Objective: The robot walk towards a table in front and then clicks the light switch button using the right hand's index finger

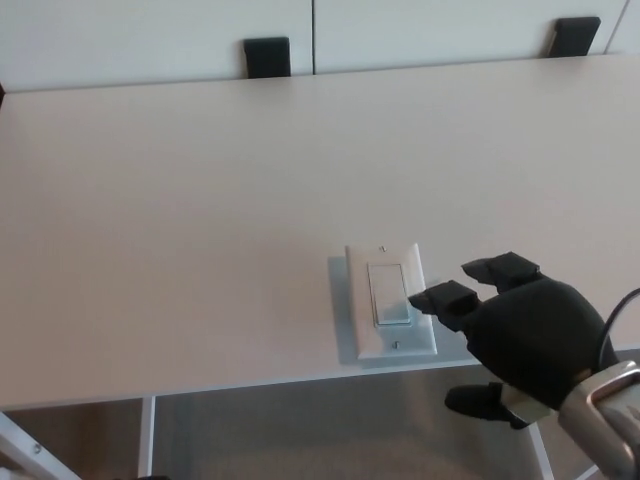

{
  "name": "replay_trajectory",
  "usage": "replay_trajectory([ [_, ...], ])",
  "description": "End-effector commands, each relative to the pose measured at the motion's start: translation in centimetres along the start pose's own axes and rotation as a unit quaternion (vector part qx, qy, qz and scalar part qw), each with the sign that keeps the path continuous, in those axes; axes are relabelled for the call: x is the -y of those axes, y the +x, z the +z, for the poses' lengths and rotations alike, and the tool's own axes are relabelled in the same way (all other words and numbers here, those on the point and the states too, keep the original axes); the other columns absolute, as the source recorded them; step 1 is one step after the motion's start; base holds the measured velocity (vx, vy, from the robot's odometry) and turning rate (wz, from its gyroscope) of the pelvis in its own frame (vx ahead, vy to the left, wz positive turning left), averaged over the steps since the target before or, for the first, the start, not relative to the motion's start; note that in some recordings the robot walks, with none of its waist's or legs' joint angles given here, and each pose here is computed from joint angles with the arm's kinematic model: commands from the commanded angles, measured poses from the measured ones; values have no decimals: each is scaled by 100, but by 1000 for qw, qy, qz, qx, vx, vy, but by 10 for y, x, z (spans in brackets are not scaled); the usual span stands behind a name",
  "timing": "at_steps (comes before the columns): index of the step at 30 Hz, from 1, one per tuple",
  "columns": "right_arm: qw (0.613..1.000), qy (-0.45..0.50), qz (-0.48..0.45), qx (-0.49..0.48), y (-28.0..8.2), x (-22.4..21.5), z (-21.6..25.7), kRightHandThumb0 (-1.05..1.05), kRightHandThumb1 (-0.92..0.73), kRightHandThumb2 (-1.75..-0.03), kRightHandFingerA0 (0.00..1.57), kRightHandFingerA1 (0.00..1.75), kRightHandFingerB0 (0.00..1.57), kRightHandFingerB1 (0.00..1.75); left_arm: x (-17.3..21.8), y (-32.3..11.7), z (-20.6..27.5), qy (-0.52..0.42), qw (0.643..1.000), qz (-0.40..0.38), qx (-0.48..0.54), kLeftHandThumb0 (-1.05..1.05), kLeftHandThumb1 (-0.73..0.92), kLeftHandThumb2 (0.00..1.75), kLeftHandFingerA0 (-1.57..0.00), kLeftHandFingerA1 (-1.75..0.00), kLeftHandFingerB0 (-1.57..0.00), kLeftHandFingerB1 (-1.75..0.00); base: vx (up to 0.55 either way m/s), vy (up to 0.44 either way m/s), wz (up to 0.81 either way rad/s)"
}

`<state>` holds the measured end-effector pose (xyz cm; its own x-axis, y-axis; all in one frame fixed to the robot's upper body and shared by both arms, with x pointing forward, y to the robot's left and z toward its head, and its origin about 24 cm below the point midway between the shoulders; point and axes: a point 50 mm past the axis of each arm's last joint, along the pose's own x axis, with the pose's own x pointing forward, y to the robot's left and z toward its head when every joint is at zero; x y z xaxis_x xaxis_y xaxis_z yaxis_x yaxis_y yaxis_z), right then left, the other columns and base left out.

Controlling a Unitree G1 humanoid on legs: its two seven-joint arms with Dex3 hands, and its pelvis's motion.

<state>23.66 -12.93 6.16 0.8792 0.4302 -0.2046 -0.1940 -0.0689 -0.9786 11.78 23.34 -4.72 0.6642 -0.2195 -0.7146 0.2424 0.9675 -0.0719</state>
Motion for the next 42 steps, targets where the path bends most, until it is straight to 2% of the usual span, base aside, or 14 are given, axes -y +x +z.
replay_trajectory([
  [1, 997, -56, 6, -51, 1, 0, -7, -84, -59, -90, 9, 39, 17, 39, -4, -3, 3, 27, 1000, -4, -9, -16, 58, 98, -24, -55, -12, -50, 0, 0, 0],
  [2, 997, -57, 9, -51, 1, 0, -7, -38, -34, -97, 1, 49, 0, 45, -4, -3, 3, 28, 1000, -6, -7, -16, 59, 98, -24, -56, -12, -50, 0, 0, 0],
  [15, 998, -51, -12, -33, -2, 11, 7, -38, -35, -98, 1, 49, 0, 45, -4, -1, 4, 26, 1000, -1, -10, -17, 57, 97, -25, -56, -13, -50, 0, 0, 0],
  [16, 998, -51, -14, -33, -2, 11, 8, -85, -61, -91, 10, 39, 16, 39, -4, -1, 5, 25, 1000, -1, -10, -16, 57, 97, -25, -56, -13, -50, 0, 0, 0],
  [18, 998, -51, -15, -31, -3, 12, 9, -85, -61, -91, 10, 39, 16, 39, -5, -1, 5, 28, 1000, -3, -9, -17, 56, 96, -25, -56, -13, -50, 0, 0, 0],
  [24, 998, -47, -2, -33, -2, 8, 9, -85, -59, -89, 10, 39, 15, 38, -5, -1, 5, 26, 1000, -5, -8, -19, 55, 96, -25, -56, -13, -50, 0, 0, 0],
  [25, 998, -46, 3, -36, -1, 6, 9, -38, -33, -96, 0, 49, 0, 45, -5, -1, 5, 30, 1000, -5, -8, -19, 55, 96, -25, -56, -13, -50, 0, 0, 0],
  [34, 997, -55, 32, -40, 2, -4, 9, -39, -34, -98, 1, 49, 0, 46, -6, -1, 4, 36, 999, -8, -5, -19, 55, 96, -27, -57, -13, -50, 0, 0, 0],
  [40, 997, -65, 17, -30, 3, -5, 16, -39, -33, -97, 0, 49, 0, 45, -5, -1, 7, 42, 999, -13, 1, -17, 57, 97, -25, -57, -13, -50, 0, 0, 0],
  [41, 997, -65, 13, -28, 3, -5, 17, -88, -61, -92, 10, 39, 16, 39, -5, 0, 7, 29, 1000, -9, -5, -18, 55, 96, -26, -57, -13, -50, 0, 0, 0],
  [42, 997, -66, 7, -27, 4, -5, 19, -87, -60, -92, 11, 39, 17, 39, -5, 0, 7, 31, 999, -11, -4, -18, 56, 96, -25, -56, -13, -50, 0, 0, 0],
])
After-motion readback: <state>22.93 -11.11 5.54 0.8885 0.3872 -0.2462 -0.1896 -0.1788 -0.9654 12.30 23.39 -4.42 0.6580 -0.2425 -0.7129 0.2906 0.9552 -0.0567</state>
